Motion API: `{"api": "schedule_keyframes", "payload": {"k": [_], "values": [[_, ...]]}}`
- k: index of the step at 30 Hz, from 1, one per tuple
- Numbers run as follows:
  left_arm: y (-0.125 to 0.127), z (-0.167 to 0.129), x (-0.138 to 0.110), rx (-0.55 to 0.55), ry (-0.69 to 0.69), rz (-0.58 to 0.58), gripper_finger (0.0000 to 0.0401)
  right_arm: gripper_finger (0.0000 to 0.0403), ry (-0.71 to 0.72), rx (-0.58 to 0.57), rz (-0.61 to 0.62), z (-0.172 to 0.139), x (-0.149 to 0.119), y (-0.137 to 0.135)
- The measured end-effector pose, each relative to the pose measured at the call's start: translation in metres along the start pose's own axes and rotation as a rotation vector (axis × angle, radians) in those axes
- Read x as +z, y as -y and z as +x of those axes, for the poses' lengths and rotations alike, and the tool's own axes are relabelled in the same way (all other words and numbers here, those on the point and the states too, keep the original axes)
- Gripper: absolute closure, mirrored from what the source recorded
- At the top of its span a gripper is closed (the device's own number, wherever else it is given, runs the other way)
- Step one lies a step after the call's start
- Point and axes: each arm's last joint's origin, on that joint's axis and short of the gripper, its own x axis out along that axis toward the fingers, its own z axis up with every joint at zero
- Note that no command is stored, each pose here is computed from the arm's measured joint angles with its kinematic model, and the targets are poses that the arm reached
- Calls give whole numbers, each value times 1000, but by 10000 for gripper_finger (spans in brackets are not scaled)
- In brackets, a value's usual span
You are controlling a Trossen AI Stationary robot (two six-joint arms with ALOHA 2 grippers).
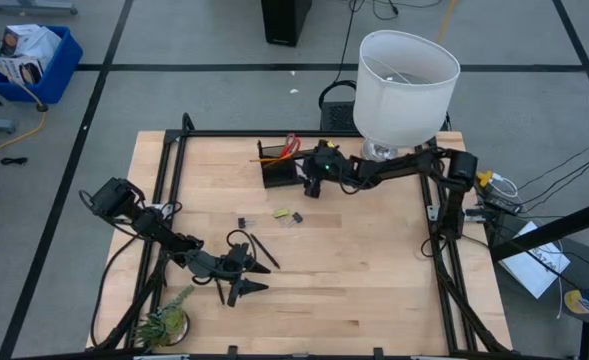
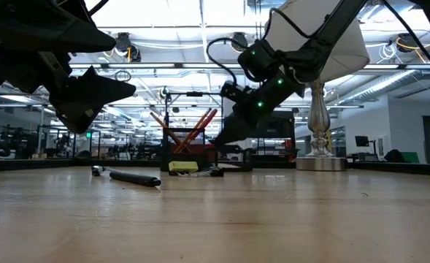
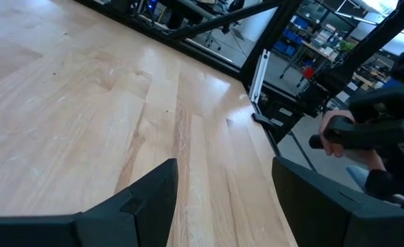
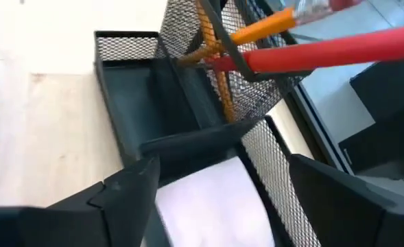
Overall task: Pick and place office supplies into organizer
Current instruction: Put the black binder clip into the black desk organizer
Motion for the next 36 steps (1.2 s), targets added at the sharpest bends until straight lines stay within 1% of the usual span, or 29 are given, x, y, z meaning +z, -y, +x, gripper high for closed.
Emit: {"api": "schedule_keyframes", "payload": {"k": [6,10,14,15,17,19,21,25,28,30,33,36], "values": [[0,0,-1,4,-5,0,158,88,7,51,-8,-17,13,-18],[-1,0,-1,6,-9,3,158,91,16,116,-58,-31,23,-43],[-1,0,-2,11,-16,4,158,93,-9,197,-133,-41,24,-72],[-1,0,-2,13,-18,4,158,93,-24,228,-154,-43,23,-78],[-1,0,-2,14,-21,0,158,94,-45,328,-186,-47,19,-88],[-1,0,-2,15,-21,-7,158,94,-42,426,-193,-49,18,-93],[-1,0,-2,15,-21,-8,158,94,-27,502,-196,-51,18,-96],[-1,0,-2,15,-21,-9,158,94,-24,552,-186,-50,17,-93],[-2,0,-1,15,-13,-17,158,94,-18,562,-203,-48,16,-89],[0,0,3,-2,29,-10,158,94,-15,558,-210,-46,15,-85],[6,-1,11,-58,106,31,158,94,-14,553,-223,-44,14,-79],[5,-8,13,-99,135,86,158,94,-10,567,-210,-42,13,-73]]}}
